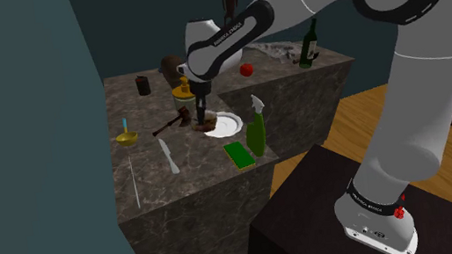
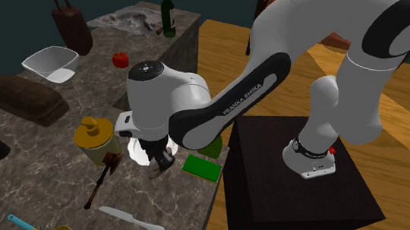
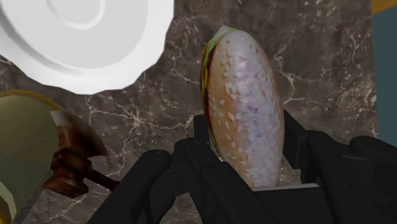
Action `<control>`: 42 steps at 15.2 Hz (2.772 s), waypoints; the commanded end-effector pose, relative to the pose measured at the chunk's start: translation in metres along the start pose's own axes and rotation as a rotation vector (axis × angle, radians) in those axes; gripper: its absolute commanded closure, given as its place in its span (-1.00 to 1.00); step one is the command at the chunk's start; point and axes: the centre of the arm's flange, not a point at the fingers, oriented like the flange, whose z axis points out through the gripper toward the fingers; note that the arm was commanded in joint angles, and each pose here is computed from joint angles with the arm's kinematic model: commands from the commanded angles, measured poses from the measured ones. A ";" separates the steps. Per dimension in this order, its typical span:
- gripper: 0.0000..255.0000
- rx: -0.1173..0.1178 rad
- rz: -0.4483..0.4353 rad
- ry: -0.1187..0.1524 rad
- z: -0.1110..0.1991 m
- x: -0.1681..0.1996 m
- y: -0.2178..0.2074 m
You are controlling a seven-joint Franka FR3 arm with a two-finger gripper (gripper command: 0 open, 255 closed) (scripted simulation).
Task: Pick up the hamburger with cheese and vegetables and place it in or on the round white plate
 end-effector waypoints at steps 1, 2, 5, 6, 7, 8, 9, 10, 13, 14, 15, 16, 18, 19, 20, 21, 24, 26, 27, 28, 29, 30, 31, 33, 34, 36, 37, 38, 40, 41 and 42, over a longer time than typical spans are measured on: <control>1.00 0.000 -0.001 0.000 -0.003 -0.010 0.023; 1.00 0.000 -0.001 0.000 -0.005 -0.015 0.035; 1.00 0.000 -0.001 0.000 -0.010 -0.032 0.071; 1.00 0.000 -0.001 0.000 -0.012 -0.038 0.082; 1.00 0.000 -0.001 0.000 -0.013 -0.043 0.094; 1.00 0.000 -0.001 0.000 -0.015 -0.049 0.106; 1.00 0.000 -0.001 0.000 -0.017 -0.055 0.118; 1.00 0.000 -0.001 0.000 -0.018 -0.060 0.130; 1.00 0.000 -0.001 0.000 -0.016 -0.070 0.149; 1.00 0.000 -0.001 0.000 -0.010 -0.070 0.149; 1.00 0.000 -0.001 0.000 -0.005 -0.071 0.149; 1.00 0.000 -0.001 0.000 0.000 -0.071 0.149; 1.00 0.000 -0.001 0.000 0.011 -0.072 0.149; 1.00 0.000 -0.001 0.000 0.016 -0.072 0.149; 1.00 0.000 -0.001 0.000 0.021 -0.073 0.150; 1.00 0.000 -0.001 0.000 0.026 -0.073 0.150; 1.00 0.000 -0.001 0.000 0.042 -0.075 0.150; 1.00 0.000 -0.001 0.000 0.053 -0.075 0.150; 1.00 0.000 -0.001 0.000 0.058 -0.076 0.150; 1.00 0.000 -0.001 0.000 0.067 -0.077 0.150; 1.00 0.000 -0.001 0.000 0.067 -0.077 0.150; 1.00 0.000 -0.001 0.000 0.067 -0.077 0.150; 1.00 0.000 -0.001 0.000 0.067 -0.077 0.150; 1.00 0.000 -0.001 0.000 0.067 -0.077 0.150; 1.00 0.000 -0.001 0.000 0.067 -0.077 0.150; 1.00 0.000 -0.001 0.000 0.067 -0.077 0.150; -1.00 0.000 -0.001 0.000 0.067 -0.077 0.150; -1.00 0.000 -0.001 0.000 0.067 -0.077 0.150; -1.00 0.000 -0.001 0.000 0.067 -0.077 0.150; -1.00 0.000 -0.001 0.000 0.067 -0.077 0.150; -1.00 0.000 -0.001 0.000 0.067 -0.077 0.150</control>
